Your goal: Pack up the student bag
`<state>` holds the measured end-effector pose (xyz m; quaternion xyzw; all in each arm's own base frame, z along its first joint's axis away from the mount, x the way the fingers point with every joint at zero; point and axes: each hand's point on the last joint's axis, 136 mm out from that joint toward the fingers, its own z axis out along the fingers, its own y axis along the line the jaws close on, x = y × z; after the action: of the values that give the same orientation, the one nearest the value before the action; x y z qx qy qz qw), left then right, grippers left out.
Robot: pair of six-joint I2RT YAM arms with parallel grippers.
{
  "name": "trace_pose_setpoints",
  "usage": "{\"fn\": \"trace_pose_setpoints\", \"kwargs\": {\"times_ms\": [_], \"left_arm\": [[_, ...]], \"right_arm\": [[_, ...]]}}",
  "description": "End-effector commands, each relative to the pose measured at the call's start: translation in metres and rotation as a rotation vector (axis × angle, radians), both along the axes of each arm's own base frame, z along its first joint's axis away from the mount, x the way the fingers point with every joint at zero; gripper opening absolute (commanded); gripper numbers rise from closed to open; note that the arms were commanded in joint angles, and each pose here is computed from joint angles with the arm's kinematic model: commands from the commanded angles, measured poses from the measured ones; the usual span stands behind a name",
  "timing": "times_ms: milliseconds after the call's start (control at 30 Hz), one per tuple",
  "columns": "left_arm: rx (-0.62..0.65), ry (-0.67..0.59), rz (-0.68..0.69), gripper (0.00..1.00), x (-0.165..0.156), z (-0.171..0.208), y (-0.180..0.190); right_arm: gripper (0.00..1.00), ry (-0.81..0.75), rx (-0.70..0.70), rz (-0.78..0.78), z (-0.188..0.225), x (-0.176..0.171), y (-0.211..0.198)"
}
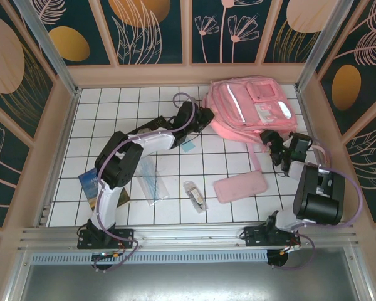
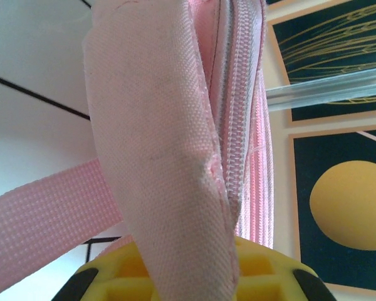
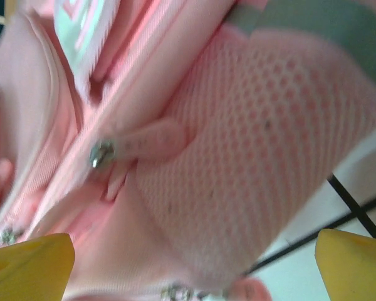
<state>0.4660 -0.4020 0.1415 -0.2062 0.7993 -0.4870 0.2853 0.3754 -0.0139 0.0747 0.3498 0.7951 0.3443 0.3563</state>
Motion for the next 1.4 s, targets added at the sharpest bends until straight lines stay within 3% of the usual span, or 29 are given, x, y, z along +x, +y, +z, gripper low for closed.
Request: {"fn": "trace_pose_setpoints", "kwargs": {"times_ms": [0,133,200,267,433,467,700,767,833,867,967,1167,1367], "left_arm": [[-0.14,-0.109,-0.005,0.0,-0.002,0.067,0.003],[-0.145,-0.096,-0.002,0.0,-0.006,0.064,0.009],[-0.142,-0.092,0.004,0.0,-0.006,0.062,0.014],[-0.132,-0.081,0.018,0.0,-0.004,0.055,0.021],[-0.1,-0.072,0.086,0.0,0.013,0.033,0.053],[-0.073,-0.082,0.097,0.0,0.02,0.028,0.06],[0.027,-0.116,0.117,0.0,0.053,0.003,0.083],[0.04,-0.116,0.116,0.17,0.056,-0.001,0.088],[0.072,-0.111,0.092,0.56,0.055,-0.003,0.091],[0.101,-0.104,0.081,0.68,0.054,-0.005,0.093],[0.251,-0.101,0.046,0.84,0.041,-0.005,0.105],[0.551,-0.113,-0.026,0.9,-0.002,0.005,0.146],[0.548,-0.193,-0.13,0.85,-0.046,0.036,0.147]], "right_arm": [[0.99,-0.158,0.04,-0.016,0.027,0.028,-0.005],[0.96,-0.183,0.115,-0.002,0.026,0.042,0.002],[0.88,-0.201,0.138,-0.005,0.027,0.045,0.002],[0.69,-0.206,0.16,-0.001,0.028,0.047,0.004],[0.09,-0.211,0.204,0.053,0.039,0.047,0.016],[0.02,-0.209,0.211,0.071,0.043,0.047,0.022],[0.0,-0.107,0.138,0.135,0.068,0.046,0.081],[0.0,-0.075,0.121,0.122,0.073,0.044,0.096],[0.0,-0.039,0.109,0.088,0.075,0.042,0.107],[0.0,-0.034,0.106,0.068,0.077,0.042,0.109],[0.0,-0.032,0.116,0.004,0.082,0.042,0.115],[0.0,-0.03,0.152,-0.118,0.088,0.051,0.112],[0.0,-0.039,0.186,-0.144,0.098,0.071,0.12]]}}
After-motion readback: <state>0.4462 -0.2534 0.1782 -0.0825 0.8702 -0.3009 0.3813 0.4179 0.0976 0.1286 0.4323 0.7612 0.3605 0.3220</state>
